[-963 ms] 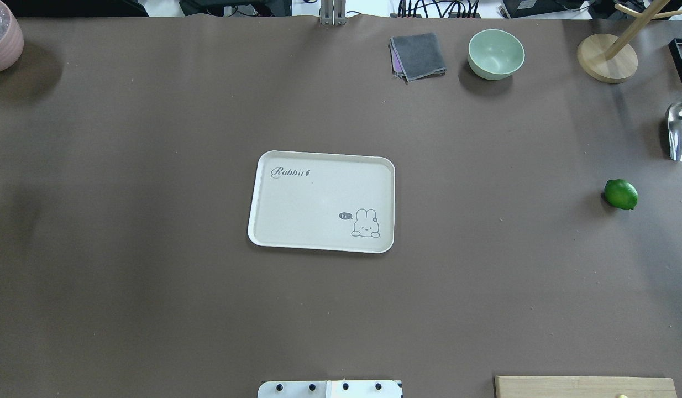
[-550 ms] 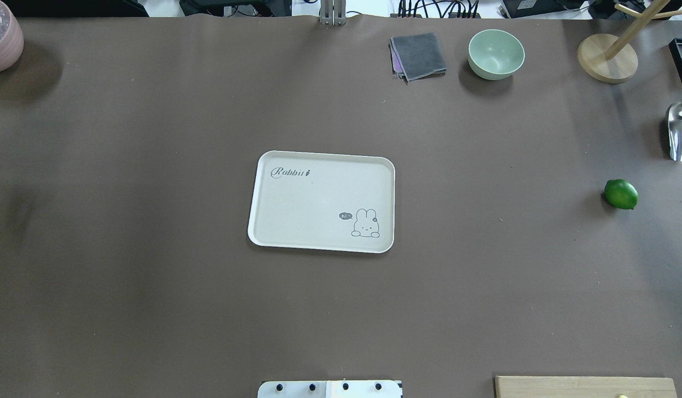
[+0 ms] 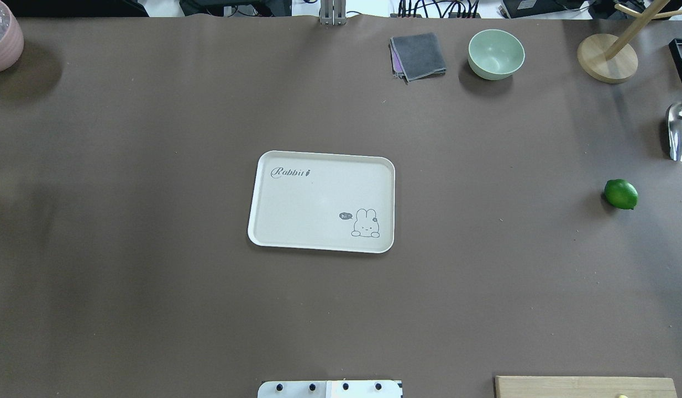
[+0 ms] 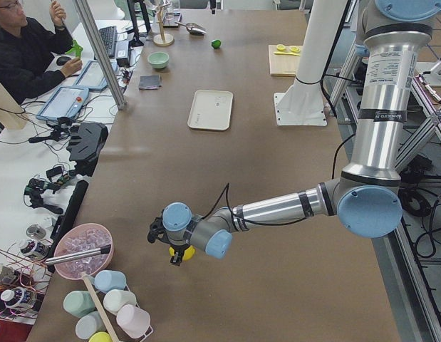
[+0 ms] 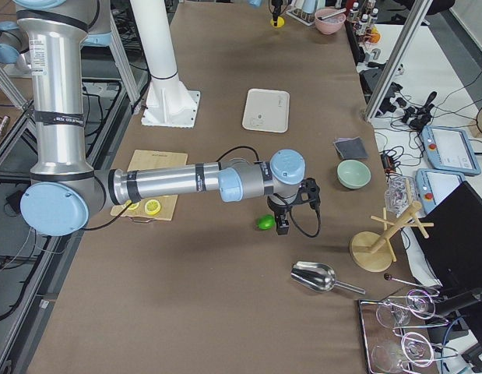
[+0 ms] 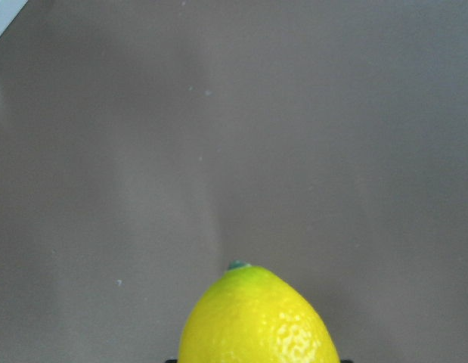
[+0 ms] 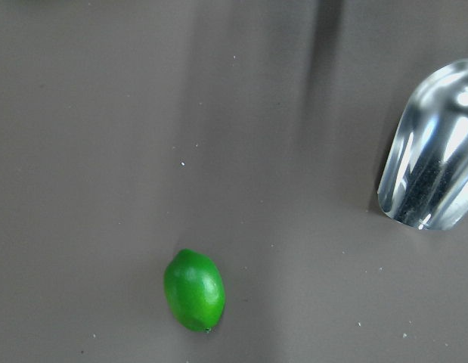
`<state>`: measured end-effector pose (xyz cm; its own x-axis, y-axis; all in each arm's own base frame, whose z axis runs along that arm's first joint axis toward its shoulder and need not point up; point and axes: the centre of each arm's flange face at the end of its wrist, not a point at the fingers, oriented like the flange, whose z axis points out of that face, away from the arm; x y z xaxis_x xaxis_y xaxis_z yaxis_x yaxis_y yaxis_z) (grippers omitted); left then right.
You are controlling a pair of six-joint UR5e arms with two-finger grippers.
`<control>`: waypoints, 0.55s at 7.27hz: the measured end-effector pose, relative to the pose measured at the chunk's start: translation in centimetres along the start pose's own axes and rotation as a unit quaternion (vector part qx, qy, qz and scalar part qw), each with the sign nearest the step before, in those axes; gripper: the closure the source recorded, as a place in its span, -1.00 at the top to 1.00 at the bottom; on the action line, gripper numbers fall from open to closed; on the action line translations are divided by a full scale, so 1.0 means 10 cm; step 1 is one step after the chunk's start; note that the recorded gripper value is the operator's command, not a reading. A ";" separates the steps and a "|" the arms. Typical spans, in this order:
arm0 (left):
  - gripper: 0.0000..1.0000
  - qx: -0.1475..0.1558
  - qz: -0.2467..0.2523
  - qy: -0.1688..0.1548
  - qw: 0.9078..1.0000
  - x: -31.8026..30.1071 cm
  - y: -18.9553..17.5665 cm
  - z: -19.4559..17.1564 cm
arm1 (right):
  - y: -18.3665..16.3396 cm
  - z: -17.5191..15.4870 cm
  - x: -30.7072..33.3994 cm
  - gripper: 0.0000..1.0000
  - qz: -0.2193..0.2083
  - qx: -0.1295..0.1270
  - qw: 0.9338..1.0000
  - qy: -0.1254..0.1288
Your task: Place all lemons on tray
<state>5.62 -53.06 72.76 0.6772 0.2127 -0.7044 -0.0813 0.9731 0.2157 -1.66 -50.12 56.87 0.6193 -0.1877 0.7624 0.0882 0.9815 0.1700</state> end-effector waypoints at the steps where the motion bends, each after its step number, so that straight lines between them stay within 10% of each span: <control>1: -1.00 0.003 -0.007 0.006 1.000 0.16 -0.15 -0.21 | -0.03 0.09 -0.13 1.00 -0.019 -0.001 1.000 -0.004; 4: -1.00 0.037 -0.023 0.019 0.999 0.66 -0.56 -0.71 | -0.10 0.52 -0.30 1.00 -0.084 0.005 0.996 -0.008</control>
<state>5.35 -56.44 62.11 0.6512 0.1719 -0.7392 0.0047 0.9731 0.2305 -7.62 -50.75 57.66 0.5843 -0.3491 0.7327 0.1820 0.9361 0.3009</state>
